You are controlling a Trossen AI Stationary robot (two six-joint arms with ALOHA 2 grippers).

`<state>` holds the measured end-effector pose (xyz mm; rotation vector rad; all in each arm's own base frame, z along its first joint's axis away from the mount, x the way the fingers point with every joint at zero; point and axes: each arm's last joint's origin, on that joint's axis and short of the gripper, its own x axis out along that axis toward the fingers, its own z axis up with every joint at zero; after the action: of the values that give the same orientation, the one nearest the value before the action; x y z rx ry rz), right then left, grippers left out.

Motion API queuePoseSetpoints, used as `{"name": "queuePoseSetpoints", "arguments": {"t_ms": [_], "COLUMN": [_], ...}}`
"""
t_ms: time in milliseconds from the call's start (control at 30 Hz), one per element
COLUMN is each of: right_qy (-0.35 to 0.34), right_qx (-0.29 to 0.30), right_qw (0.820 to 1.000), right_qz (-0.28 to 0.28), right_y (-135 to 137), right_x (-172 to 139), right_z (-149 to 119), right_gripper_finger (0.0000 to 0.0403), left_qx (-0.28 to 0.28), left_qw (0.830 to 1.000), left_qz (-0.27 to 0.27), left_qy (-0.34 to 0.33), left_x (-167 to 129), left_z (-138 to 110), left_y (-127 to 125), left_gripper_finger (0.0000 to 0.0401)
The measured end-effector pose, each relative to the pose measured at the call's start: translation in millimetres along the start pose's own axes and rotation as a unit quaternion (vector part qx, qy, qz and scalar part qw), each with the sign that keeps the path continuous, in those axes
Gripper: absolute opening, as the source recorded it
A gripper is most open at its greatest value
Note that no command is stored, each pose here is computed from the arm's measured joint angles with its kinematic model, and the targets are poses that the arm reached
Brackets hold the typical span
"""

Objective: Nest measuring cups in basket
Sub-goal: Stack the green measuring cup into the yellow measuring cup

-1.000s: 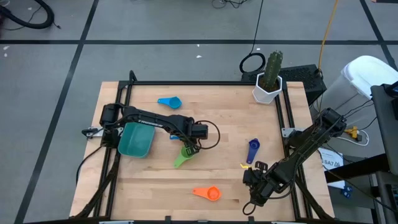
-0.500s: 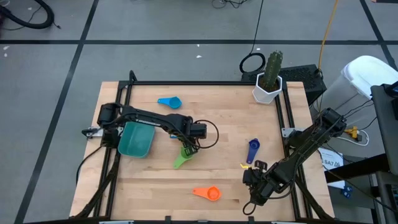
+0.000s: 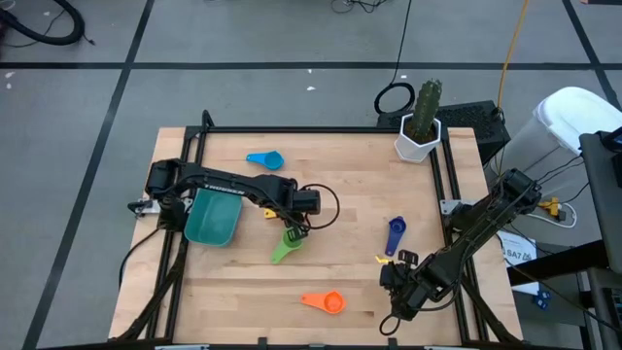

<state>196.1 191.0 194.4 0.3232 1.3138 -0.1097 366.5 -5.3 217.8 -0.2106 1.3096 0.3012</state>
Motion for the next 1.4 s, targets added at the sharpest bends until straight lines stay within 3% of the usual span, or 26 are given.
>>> {"name": "queuePoseSetpoints", "arguments": {"t_ms": [167,367,567,967,1133,1400], "right_qy": [0.0,0.0,-0.001,-0.008,-0.014,-0.006], "right_qx": [0.001,0.0,-0.017,-0.077,-0.082,-0.063], "right_qw": [1.0,1.0,1.0,0.997,0.996,0.997], "right_qz": [0.0,-0.002,-0.003,-0.015,-0.025,-0.037], "right_y": [0.0,-0.3,-0.4,-2.3,-3.5,-8.9], "right_x": [0.0,0.0,0.0,0.2,0.3,5.6], "right_z": [0.0,-0.1,-0.1,0.8,0.8,-3.2], "right_gripper_finger": [0.0176,0.0176,0.0176,0.0176,0.0176,0.0176], "left_qx": [0.0,-0.015,-0.073,-0.111,-0.103,-0.099], "left_qw": [1.0,1.0,0.994,0.992,0.993,0.993], "left_qz": [-0.001,-0.025,-0.07,-0.054,-0.05,-0.057], "left_qy": [-0.004,0.004,0.031,0.028,0.014,0.012], "left_x": [0.0,-0.5,-3.1,-4.5,-2.8,2.4], "left_z": [0.8,-1.3,-10.4,-28.8,-31.5,-32.7], "left_y": [-0.3,-5.9,-26.8,-64.7,-74.5,-81.7], "left_gripper_finger": [0.0047,0.004,0.004,0.0041,0.0076,0.0186]}}
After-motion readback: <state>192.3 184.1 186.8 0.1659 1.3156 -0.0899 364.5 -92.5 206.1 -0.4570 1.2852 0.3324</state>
